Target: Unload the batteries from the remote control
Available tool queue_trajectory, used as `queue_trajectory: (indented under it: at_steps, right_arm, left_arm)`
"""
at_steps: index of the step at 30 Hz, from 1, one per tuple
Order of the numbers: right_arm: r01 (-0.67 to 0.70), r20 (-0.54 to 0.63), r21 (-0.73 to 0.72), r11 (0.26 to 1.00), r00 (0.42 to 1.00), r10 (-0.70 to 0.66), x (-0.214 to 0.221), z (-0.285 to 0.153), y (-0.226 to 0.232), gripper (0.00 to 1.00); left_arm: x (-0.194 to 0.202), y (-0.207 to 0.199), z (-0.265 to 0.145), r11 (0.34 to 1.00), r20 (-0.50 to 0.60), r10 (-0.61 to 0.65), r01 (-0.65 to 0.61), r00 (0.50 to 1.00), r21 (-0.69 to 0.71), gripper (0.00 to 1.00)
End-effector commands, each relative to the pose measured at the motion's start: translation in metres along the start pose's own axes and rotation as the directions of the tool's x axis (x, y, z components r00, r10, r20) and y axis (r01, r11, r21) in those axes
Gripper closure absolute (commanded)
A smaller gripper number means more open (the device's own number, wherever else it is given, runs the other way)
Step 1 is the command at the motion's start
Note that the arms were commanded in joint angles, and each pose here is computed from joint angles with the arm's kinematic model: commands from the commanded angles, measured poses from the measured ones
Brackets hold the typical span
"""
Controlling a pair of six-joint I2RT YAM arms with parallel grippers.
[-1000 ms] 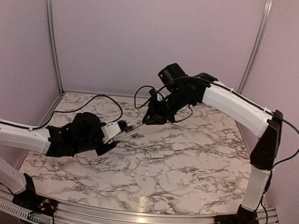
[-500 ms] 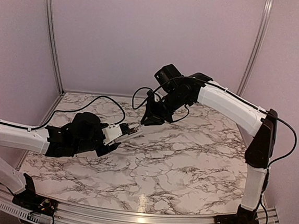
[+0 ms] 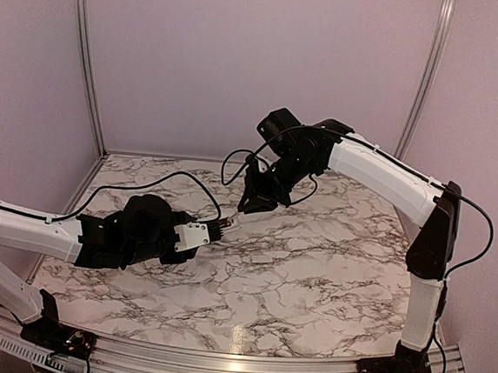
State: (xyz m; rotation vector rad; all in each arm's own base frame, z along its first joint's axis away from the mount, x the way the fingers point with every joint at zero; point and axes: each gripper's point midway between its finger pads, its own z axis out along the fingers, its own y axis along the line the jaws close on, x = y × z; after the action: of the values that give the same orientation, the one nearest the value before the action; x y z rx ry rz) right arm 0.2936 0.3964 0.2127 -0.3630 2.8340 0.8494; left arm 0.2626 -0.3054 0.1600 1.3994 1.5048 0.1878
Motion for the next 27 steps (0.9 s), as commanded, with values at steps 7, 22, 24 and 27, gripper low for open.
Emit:
queue_trajectory:
  at_steps: [7,22,24,27]
  right_arm:
    - [-0.01,-0.134,0.057,0.998,0.991,0.018,0.026,0.021,-0.016,1.0]
    - [-0.022,-0.246,0.149,0.989,0.967,0.058,0.04,0.03,-0.031,1.0]
    - [-0.016,-0.273,0.164,0.986,0.96,0.061,0.049,0.029,-0.038,1.0]
    - [-0.011,-0.313,0.199,0.98,0.947,0.074,0.065,0.032,-0.053,1.0]
  left_arm:
    - [-0.007,0.056,-0.003,0.959,-0.056,0.075,-0.087,0.996,-0.271,1.0]
    - [-0.01,0.066,-0.012,0.824,-0.195,0.354,-0.404,0.914,-0.396,1.0]
    - [-0.01,0.068,-0.014,0.816,-0.204,0.36,-0.414,0.91,-0.404,1.0]
    - [-0.009,0.07,-0.015,0.8,-0.222,0.372,-0.433,0.901,-0.416,1.0]
